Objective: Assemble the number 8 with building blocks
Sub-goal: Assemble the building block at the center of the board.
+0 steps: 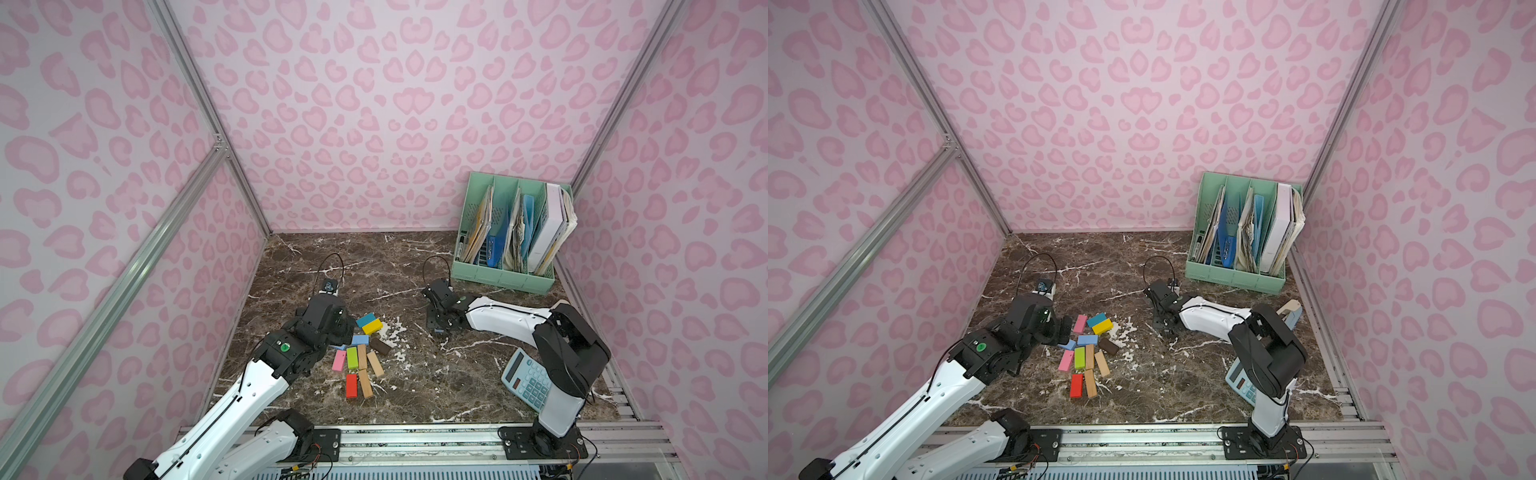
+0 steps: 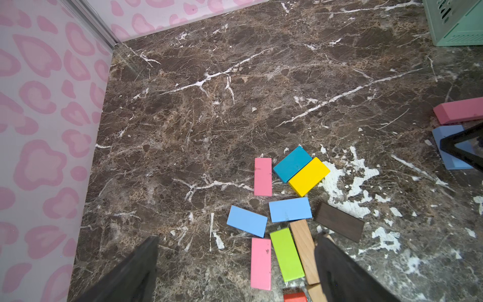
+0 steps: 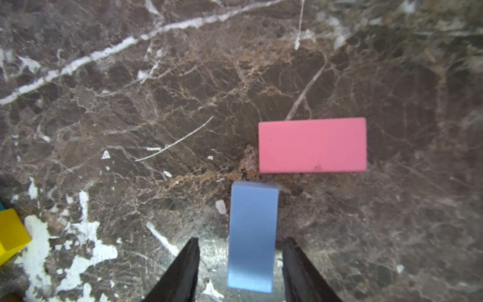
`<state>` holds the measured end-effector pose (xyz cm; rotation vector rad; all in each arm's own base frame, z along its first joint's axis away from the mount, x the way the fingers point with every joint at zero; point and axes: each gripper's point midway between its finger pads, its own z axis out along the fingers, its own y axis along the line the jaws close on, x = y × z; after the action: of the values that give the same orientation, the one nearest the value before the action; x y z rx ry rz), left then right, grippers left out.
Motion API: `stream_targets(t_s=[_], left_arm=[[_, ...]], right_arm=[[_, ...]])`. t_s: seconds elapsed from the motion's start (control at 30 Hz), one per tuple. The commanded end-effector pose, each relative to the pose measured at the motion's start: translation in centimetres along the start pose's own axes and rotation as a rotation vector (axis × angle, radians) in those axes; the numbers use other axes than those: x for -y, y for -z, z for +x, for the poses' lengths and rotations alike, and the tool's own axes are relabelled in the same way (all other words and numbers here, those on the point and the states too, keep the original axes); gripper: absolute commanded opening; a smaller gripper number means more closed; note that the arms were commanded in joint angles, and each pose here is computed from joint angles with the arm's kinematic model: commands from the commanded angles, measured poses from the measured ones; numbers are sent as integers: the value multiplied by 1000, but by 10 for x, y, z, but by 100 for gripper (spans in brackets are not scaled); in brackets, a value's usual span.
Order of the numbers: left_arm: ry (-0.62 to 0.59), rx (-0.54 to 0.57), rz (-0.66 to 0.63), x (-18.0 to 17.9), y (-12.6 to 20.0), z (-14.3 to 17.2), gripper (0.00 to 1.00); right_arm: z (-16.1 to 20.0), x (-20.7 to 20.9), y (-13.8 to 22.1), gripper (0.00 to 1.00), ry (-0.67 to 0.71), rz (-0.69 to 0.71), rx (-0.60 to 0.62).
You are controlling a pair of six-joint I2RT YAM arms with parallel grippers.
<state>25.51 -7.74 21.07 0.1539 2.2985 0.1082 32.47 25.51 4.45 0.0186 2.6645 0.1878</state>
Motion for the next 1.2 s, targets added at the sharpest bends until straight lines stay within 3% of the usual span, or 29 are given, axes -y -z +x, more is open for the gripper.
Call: stream_targets(t_s=[0.0,1.17], left_arm=[[2,4,-9,-3,3,-1,97],[-8,-5,-9,-2,1,0,97]], right_arm=[[-1,1,1,54,8,-1,-8],[7,8,-19,29,16,22,-50]])
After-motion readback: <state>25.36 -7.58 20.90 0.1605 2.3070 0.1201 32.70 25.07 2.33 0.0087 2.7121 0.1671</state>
